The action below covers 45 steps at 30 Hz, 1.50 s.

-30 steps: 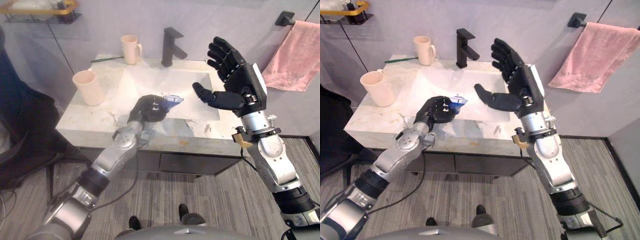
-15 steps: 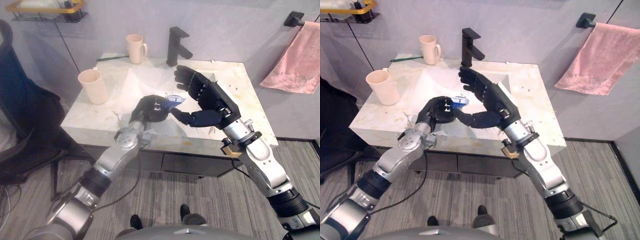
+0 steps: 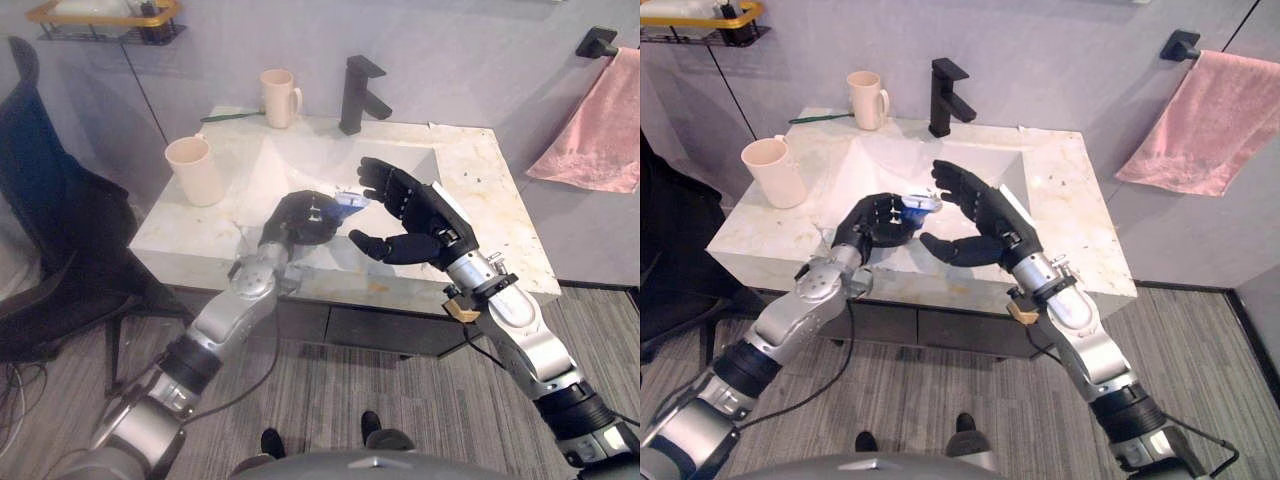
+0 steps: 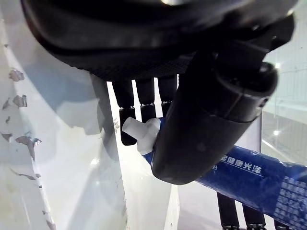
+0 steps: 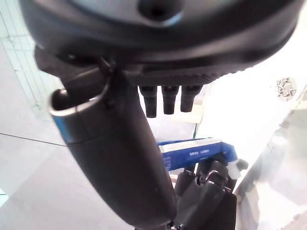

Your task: Organize the bathroom.

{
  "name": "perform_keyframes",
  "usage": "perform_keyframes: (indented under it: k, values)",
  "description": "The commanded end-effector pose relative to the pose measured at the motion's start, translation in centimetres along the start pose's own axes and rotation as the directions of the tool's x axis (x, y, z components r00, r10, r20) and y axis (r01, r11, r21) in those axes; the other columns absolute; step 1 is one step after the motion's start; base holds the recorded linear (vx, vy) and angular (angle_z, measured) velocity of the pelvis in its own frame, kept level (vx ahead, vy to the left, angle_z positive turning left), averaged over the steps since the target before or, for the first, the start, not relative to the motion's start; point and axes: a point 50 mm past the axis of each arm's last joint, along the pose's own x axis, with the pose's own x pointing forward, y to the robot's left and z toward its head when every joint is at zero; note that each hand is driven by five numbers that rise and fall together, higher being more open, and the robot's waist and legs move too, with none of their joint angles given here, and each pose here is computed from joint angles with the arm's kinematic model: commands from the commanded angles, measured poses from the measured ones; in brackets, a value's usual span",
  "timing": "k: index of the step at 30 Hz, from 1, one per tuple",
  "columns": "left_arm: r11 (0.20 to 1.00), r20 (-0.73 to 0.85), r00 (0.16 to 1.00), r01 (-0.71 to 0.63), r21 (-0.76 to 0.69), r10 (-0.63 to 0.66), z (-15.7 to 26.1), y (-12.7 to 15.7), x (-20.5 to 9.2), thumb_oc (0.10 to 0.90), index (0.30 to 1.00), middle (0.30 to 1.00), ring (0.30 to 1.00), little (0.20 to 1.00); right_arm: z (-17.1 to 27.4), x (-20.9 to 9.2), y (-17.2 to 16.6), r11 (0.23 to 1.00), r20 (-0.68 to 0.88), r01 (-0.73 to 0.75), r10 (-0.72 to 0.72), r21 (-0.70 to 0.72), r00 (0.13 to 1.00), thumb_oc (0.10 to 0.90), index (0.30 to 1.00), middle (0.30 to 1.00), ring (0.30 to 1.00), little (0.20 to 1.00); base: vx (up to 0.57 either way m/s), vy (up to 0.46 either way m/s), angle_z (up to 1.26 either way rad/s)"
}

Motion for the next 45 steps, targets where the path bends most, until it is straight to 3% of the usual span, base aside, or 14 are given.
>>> perform_keyframes:
  k: [1,16,17,18,19,21,27,30,32,33,45]
  values:
    - [0.999,0.297,0.955,0.019,-0.044,-0.005,5.4,-0.5,1.2,0.4,0.3,0.3,0.3,0.3,3.6,1.5,-0.5,1.0,0.229,0.007,-0.002,-0.02,0.973,0.8,0.9,0.9,0.9,0.9,0.0,0.0,0.0]
    - [0.998,0.273,0.962,0.036,-0.053,-0.02,4.8,-1.1,1.2,0.4,0.3,0.3,0.3,0.3,4.6,2.5,-0.5,0.999,0.284,0.023,-0.012,-0.035,0.959,0.8,0.9,0.9,0.9,0.9,0.0,0.0,0.0]
    - [0.998,0.273,0.962,0.036,-0.052,-0.02,4.8,-1.2,1.2,0.4,0.3,0.3,0.3,0.3,4.6,2.5,-0.5,0.999,0.283,0.024,-0.013,-0.034,0.959,0.668,0.702,0.702,0.702,0.702,0.0,0.0,0.0]
    - [0.998,0.274,0.961,0.035,-0.052,-0.02,4.8,-1.1,1.2,0.4,0.3,0.3,0.3,0.3,4.7,2.5,-0.6,0.999,0.281,0.024,-0.014,-0.033,0.96,0.609,0.613,0.613,0.613,0.613,0.0,0.0,0.0]
    - [0.998,0.274,0.962,0.033,-0.053,-0.018,4.8,-1.1,1.3,0.4,0.3,0.3,0.3,0.3,4.6,2.5,-0.6,0.999,0.275,0.021,-0.012,-0.031,0.961,0.563,0.545,0.545,0.545,0.545,0.0,0.0,0.0]
    - [0.998,0.273,0.962,0.033,-0.053,-0.018,4.9,-1.1,1.3,0.4,0.3,0.3,0.3,0.3,4.4,2.6,-0.6,0.999,0.271,0.021,-0.012,-0.031,0.963,0.543,0.514,0.514,0.514,0.514,0.0,0.0,0.0]
    - [0.998,0.268,0.963,0.035,-0.057,-0.019,4.8,-1.2,1.4,0.4,0.3,0.3,0.3,0.3,4.4,2.8,-0.5,0.999,0.281,0.014,-0.004,-0.033,0.96,0.56,0.54,0.54,0.54,0.54,0.0,0.0,0.0]
    - [0.998,0.266,0.964,0.035,-0.058,-0.018,4.8,-1.2,1.5,0.4,0.3,0.3,0.3,0.3,4.6,3.0,-0.4,0.999,0.288,0.011,0.0,-0.037,0.958,0.659,0.688,0.688,0.688,0.688,0.0,0.0,0.0]
    - [0.998,0.265,0.964,0.035,-0.058,-0.018,4.8,-1.3,1.4,0.4,0.3,0.3,0.3,0.3,4.7,3.2,-0.3,0.999,0.29,0.01,0.001,-0.034,0.957,0.635,0.653,0.653,0.653,0.653,0.0,0.0,0.0]
    - [0.998,0.264,0.964,0.034,-0.058,-0.018,4.7,-1.3,1.4,0.4,0.3,0.3,0.3,0.3,4.8,3.2,-0.3,0.999,0.292,0.011,0.0,-0.034,0.957,0.8,0.9,0.9,0.9,0.9,0.0,0.0,0.0]
    - [0.998,0.261,0.965,0.04,-0.052,-0.025,4.8,-1.4,1.4,0.4,0.3,0.3,0.3,0.3,5.3,3.7,-0.1,0.998,0.307,-0.005,0.026,-0.069,0.951,0.8,0.9,0.9,0.9,0.9,0.0,-0.002,0.03]
